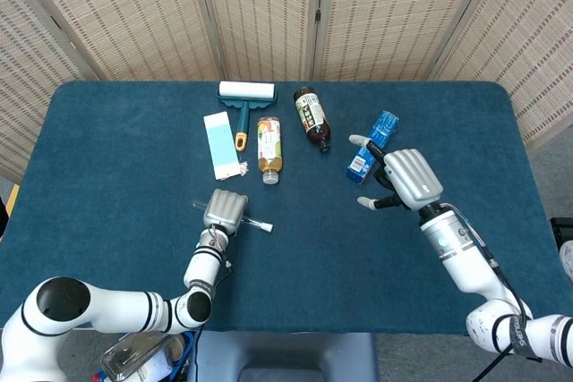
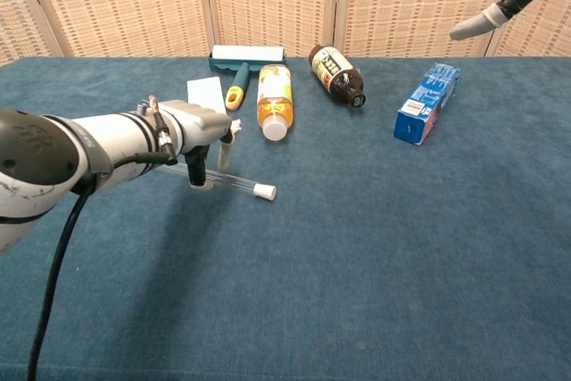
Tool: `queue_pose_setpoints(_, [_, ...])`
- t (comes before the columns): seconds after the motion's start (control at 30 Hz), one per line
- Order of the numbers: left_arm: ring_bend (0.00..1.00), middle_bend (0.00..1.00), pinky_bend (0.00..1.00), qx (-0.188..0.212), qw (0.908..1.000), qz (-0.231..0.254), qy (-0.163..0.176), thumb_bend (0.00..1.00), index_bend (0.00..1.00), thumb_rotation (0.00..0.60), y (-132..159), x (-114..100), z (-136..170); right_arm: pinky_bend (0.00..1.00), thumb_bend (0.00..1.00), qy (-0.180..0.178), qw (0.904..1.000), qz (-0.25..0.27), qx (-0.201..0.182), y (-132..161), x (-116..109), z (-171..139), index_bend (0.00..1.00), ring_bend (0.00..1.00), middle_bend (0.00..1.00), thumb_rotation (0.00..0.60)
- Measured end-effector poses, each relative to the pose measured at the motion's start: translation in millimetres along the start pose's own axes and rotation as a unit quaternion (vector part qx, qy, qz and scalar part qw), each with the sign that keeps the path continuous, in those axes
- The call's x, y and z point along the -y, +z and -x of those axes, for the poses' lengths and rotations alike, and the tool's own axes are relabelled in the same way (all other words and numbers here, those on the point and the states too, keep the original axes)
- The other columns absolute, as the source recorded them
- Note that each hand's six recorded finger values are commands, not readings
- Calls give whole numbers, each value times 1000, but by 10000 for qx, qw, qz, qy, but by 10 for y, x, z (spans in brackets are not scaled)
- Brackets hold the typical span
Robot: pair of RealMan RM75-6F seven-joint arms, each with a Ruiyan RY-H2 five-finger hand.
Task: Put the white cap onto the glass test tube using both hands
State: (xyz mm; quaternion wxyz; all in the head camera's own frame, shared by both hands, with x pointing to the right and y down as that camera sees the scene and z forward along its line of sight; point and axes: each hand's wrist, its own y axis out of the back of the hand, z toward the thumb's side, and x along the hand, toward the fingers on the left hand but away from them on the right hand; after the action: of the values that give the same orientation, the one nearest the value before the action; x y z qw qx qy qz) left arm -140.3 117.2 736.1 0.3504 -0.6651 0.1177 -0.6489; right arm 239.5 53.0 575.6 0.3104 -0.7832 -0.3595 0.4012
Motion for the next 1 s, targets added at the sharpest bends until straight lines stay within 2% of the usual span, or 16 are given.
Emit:
queue_pose_setpoints(0.27, [1000,1000,1000,48,9994,321,148,408,281,600,-206,-179,219,1000,0,-26,9994,-292,206,-161,-109,-100,137,1000,1000,600])
queue_pose_setpoints(0.37, [1000,1000,1000,91,9971,688,312,409,270,600,-414,-306,397,1000,7,37,9976,-555,403,-313,-170,-195,137,1000,1000,600])
queue_pose_setpoints(0.43, [990,963,1000,106,9934,1042,465,409,272,600,-597,-376,533,1000,44,86,9957,-731,568,-432,-210,-289,144,1000,993,600])
queue_pose_setpoints(0.53, [898,863,1000,41,9854,1493,823,409,285,600,-928,-453,700,1000,115,215,9911,-957,895,-655,-244,-504,275,1000,927,600])
queue_pose_setpoints(0.6, [822,809,995,-24,9809,1619,1082,409,303,600,-1139,-472,801,1000,130,310,9876,-1068,1110,-795,-246,-662,358,963,855,600])
queue_pose_setpoints(0.73, [651,661,851,-243,9724,1702,1580,409,308,600,-1643,-380,1058,977,163,316,9843,-1058,1378,-974,-230,-903,367,758,661,600])
queue_pose_setpoints(0.9, [436,462,581,-639,9598,1937,1928,408,298,600,-2231,-103,1411,747,237,130,9828,-1110,1470,-1091,-244,-1165,360,547,509,600])
queue_pose_setpoints(1.0, [382,410,492,-944,9565,1873,2029,408,289,600,-2526,86,1664,668,277,-78,9815,-1173,1513,-1144,-253,-1340,314,481,460,600])
